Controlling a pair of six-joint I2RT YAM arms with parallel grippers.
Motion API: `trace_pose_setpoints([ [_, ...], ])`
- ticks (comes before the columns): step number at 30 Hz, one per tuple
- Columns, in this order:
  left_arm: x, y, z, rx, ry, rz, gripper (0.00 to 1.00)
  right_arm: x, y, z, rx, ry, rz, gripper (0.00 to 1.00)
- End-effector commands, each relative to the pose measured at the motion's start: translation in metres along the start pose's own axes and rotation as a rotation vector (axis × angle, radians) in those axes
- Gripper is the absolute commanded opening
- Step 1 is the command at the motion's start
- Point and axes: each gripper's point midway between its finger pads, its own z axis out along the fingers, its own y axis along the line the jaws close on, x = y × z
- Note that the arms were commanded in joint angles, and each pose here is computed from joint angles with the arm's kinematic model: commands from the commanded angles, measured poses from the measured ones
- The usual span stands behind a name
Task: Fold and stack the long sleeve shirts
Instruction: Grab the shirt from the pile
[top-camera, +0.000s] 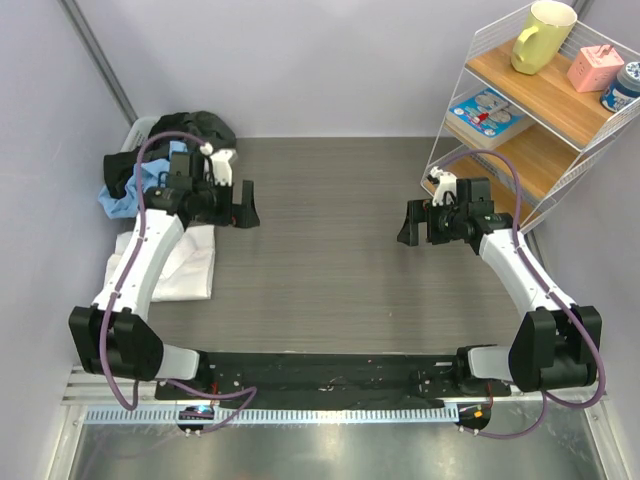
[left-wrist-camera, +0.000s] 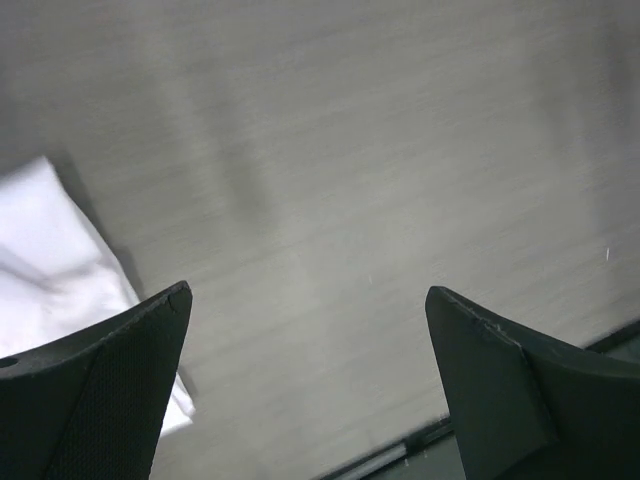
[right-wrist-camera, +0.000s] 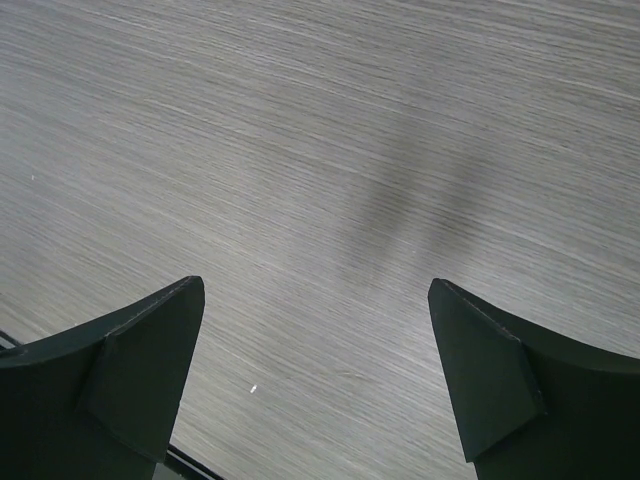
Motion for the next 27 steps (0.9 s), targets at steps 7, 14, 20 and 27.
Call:
trace_pose_setpoints([
  [7,-0.146,0.027,-0.037,-0.164,-0.294,0.245,1.0,-0.017,0.003,-0.003,-0.023,-0.035,-0.03,1.0],
  [14,-0.23,0.108,-0.042,-0.316,-0.463,0.212,1.0,-0.013,0.002,-0.001,-0.022,-0.018,-0.03,1.0],
  [20,-0.231,0.184,-0.044,-0.365,-0.453,0.053,1.0,-0.012,-0.001,0.0,-0.005,-0.012,-0.035,1.0],
  [27,-0.154,0.247,-0.044,-0.392,-0.28,-0.137,1.0,-0.008,-0.002,0.004,-0.01,0.005,-0.031,1.0],
])
